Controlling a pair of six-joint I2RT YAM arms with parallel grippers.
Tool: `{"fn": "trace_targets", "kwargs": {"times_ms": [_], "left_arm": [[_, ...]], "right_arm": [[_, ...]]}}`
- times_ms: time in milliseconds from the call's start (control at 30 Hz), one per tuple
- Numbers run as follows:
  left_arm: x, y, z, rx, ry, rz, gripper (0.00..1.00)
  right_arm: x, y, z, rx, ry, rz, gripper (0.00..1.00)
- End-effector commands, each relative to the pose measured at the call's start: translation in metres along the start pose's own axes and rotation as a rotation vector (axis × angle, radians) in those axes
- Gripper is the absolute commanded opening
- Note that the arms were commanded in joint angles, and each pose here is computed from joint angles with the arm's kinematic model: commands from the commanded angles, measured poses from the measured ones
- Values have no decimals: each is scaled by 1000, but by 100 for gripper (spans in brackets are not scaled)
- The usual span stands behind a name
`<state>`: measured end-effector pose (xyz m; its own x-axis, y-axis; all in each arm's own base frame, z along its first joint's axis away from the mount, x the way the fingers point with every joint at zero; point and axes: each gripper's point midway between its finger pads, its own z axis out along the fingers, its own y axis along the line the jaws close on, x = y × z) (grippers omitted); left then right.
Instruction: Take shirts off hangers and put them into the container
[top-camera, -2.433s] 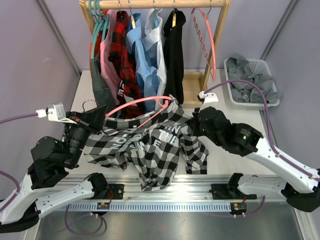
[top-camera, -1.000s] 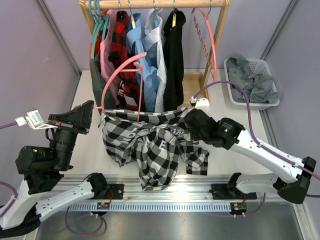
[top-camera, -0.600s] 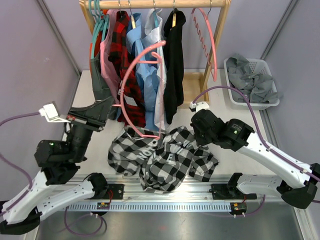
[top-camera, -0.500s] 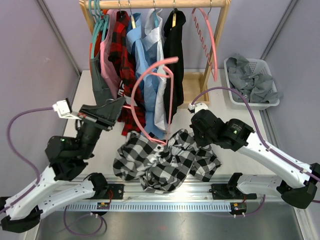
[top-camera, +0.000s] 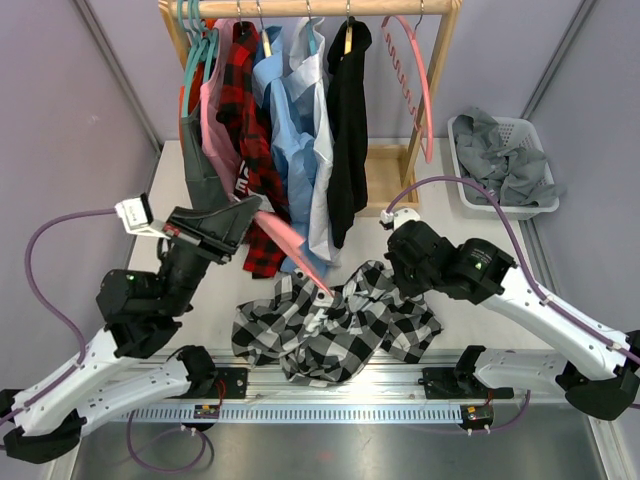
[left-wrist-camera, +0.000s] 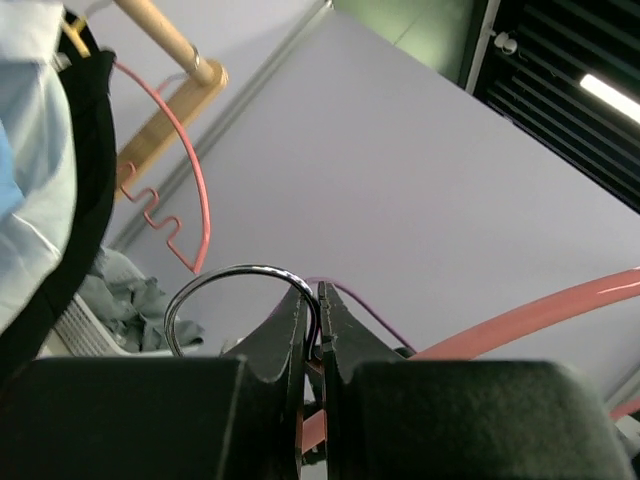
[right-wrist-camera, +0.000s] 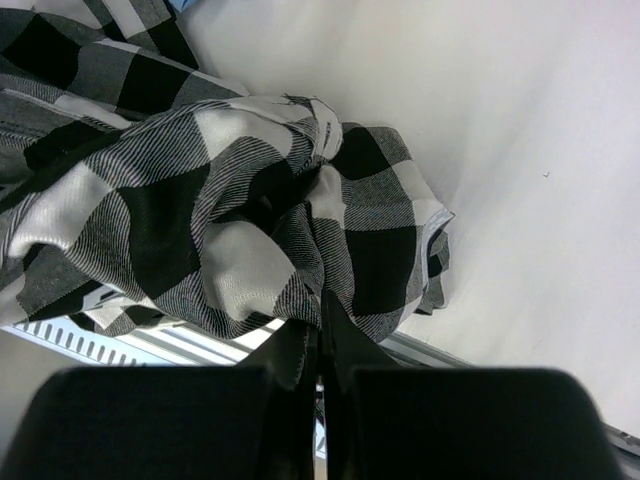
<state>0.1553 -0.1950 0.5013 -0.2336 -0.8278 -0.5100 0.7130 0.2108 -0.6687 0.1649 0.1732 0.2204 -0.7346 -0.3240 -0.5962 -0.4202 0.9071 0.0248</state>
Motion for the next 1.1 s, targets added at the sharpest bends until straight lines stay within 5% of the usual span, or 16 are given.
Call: {"fn": "trace_targets", "kwargs": {"times_ms": [0, 133, 367, 400, 433, 600, 767, 1067], "left_arm": [[-64, -14, -11, -12, -219, 59, 0], [-67, 34, -14, -218, -280, 184, 0], [-48, 53, 2, -282, -240, 246, 0], [-42, 56, 4, -290, -205, 267, 0], [-29, 59, 11, -291, -149, 289, 0], [7, 56, 32, -320, 128, 406, 0], [39, 65, 27, -328, 302, 511, 0], [119, 88, 20, -383, 636, 750, 0]], "right_arm": [[-1, 6, -3, -44, -1, -10, 0], [-3, 8, -11, -74, -21, -11, 0], [-6, 14, -23, -133, -37, -14, 0], [-8, 9, -24, -104, -47, -8, 32], [-10, 4, -26, -80, -57, 0, 53], [-43, -20, -70, -8, -222, 65, 97], [-71, -36, -131, -29, -393, 110, 98], [-93, -21, -175, -160, -453, 85, 98]]}}
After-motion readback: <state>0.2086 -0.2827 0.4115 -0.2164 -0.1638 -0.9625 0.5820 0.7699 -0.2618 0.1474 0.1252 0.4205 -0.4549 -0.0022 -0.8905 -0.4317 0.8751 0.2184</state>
